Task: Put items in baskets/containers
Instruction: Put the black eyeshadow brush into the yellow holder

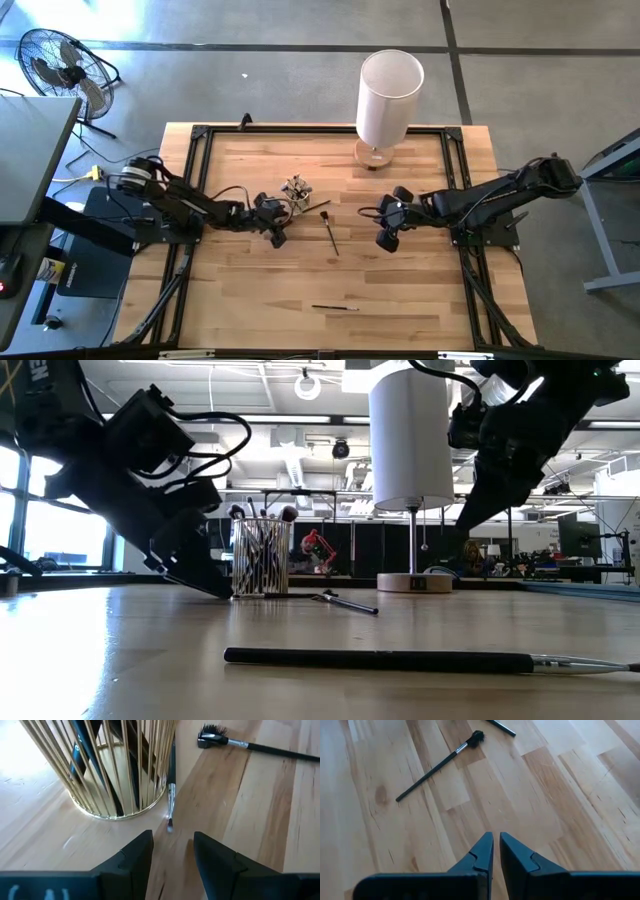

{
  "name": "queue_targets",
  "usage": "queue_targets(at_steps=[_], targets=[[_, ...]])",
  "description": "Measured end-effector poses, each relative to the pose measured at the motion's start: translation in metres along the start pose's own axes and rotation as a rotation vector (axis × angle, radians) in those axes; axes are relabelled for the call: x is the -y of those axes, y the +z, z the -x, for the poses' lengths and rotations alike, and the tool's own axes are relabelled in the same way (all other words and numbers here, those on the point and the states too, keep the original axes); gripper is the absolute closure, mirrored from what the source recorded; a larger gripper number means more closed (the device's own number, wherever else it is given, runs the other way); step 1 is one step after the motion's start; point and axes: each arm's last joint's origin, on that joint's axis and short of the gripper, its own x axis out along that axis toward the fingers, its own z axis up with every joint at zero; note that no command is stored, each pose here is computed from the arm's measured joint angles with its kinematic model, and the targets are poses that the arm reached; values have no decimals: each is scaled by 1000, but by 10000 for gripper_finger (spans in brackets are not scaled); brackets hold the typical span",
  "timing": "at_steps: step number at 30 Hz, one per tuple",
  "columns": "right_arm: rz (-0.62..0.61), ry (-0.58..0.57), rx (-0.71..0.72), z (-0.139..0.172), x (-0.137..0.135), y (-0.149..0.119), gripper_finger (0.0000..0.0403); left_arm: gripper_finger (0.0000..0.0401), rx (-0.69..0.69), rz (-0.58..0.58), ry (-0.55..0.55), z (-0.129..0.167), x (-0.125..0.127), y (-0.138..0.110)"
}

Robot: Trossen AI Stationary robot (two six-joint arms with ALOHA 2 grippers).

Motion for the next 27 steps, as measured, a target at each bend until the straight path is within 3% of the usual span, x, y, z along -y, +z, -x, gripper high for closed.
queue_targets(at_steps=[13,23,27], targets=[[-24,28,39,0,-2,4,375,262,23,-40,-9,-7,2,-3],[-25,33,39,0,-3,4,375,390,11,-38,-21,-7,2,-3],[-25,33,39,0,-3,4,375,397,5,-3,-29,-7,2,-3]])
